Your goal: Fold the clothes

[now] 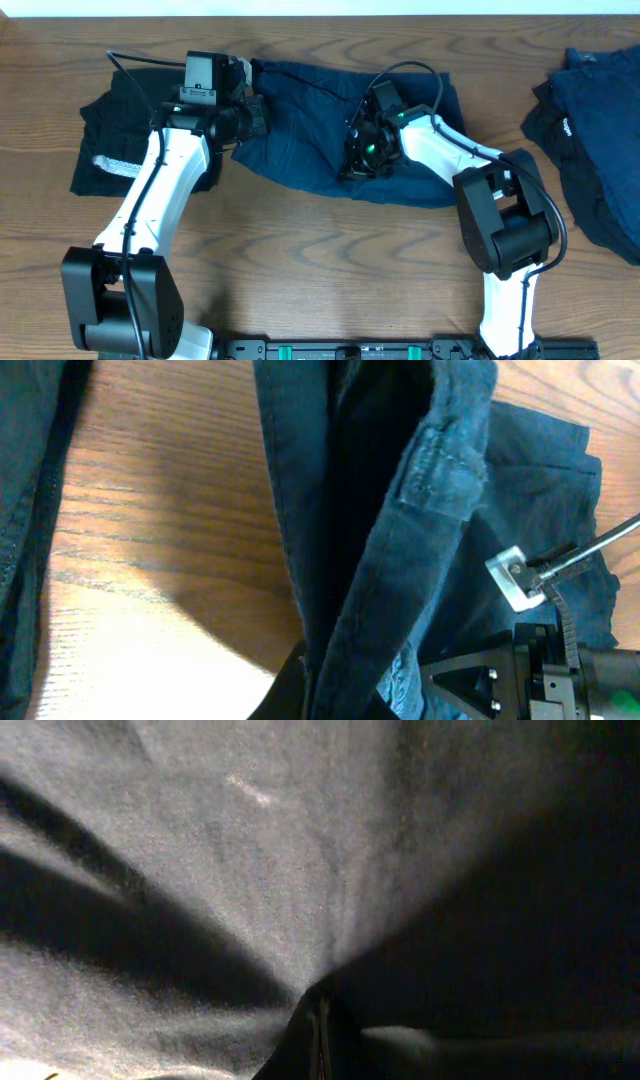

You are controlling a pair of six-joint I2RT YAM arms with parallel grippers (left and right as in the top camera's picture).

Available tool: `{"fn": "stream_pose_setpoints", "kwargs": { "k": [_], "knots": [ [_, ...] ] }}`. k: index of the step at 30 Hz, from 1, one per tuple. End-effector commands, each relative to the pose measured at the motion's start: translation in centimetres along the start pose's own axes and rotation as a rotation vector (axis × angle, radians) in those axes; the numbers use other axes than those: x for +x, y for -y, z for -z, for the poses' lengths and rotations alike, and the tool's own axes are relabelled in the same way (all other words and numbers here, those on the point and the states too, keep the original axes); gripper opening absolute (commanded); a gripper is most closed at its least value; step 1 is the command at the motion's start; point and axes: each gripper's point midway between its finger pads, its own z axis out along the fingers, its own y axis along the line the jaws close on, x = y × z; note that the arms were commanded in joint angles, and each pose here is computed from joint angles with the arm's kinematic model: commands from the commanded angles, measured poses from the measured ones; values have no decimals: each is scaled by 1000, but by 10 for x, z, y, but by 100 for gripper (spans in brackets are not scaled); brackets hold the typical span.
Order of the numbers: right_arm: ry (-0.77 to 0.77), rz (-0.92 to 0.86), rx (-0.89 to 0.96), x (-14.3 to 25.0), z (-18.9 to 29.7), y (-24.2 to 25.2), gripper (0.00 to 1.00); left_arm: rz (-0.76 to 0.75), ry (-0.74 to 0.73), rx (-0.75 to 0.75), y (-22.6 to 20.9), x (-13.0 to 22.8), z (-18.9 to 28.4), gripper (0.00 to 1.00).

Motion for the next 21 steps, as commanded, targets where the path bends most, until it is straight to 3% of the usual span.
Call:
{"fn": "stream_pose_setpoints", "kwargs": {
  "k": [1, 10, 21],
  "knots": [
    [44, 31, -31, -15, 19, -18, 1, -18, 50, 12, 9, -16, 12, 6],
    [296, 61, -76, -93, 93, -24, 1, -18, 51, 12, 9, -16, 12, 6],
    [346, 71, -52, -115, 71, -13, 1, -18, 51, 12, 9, -16, 12, 6]
  ]
}}
